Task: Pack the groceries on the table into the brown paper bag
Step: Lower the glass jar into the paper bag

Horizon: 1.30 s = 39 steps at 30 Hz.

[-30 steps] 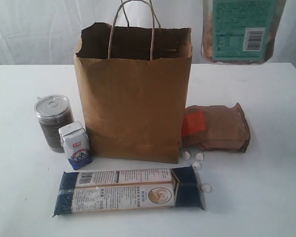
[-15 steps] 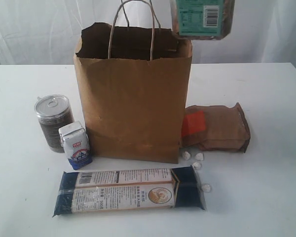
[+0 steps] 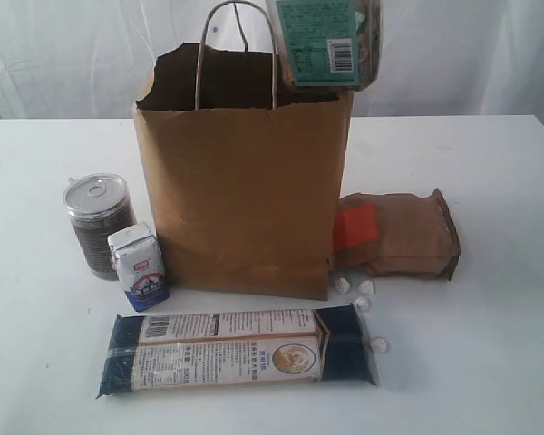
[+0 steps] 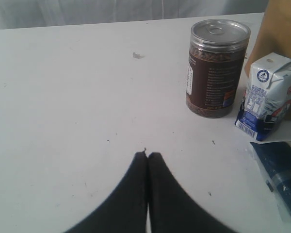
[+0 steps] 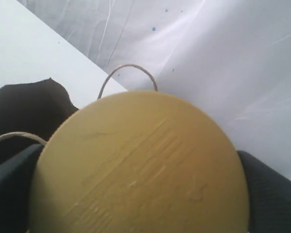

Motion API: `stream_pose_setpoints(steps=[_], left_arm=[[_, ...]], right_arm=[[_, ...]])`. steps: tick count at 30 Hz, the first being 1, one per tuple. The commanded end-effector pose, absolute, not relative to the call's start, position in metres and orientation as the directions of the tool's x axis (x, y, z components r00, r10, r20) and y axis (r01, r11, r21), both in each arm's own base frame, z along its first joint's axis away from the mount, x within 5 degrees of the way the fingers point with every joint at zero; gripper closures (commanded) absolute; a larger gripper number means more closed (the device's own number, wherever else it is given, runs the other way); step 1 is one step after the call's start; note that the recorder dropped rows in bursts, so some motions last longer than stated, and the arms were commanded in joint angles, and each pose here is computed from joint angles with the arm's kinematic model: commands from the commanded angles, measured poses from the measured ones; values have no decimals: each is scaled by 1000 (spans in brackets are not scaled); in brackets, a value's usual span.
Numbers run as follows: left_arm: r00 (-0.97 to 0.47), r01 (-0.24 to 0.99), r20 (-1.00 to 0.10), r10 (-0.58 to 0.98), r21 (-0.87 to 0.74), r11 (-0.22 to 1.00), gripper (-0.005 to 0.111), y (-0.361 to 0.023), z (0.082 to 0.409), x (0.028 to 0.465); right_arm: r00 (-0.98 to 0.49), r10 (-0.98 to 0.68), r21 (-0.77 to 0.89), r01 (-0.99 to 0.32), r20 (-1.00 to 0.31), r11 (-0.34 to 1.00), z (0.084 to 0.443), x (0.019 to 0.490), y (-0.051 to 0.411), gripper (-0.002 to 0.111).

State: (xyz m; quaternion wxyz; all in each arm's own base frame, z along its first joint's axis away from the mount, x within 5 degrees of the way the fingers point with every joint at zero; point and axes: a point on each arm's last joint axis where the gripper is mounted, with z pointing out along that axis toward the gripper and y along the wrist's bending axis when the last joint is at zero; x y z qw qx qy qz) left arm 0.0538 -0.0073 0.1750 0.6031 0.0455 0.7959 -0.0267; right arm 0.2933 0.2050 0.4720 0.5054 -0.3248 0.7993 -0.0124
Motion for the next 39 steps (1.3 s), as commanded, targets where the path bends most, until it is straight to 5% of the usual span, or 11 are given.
stream_pose_setpoints(steps=[1, 17, 39], left_arm=[[-270, 110, -962, 33, 4, 994, 107, -8, 174, 54], [-270, 110, -962, 33, 4, 994, 107, -8, 174, 54], [-270, 110, -962, 33, 4, 994, 107, -8, 174, 54]], right_arm=[[-210, -539, -372, -523, -816, 767, 477, 296, 209, 108], [-41, -506, -399, -563, -862, 724, 484, 301, 224, 108], [-233, -449, -180, -689, -863, 702, 435, 320, 257, 108]])
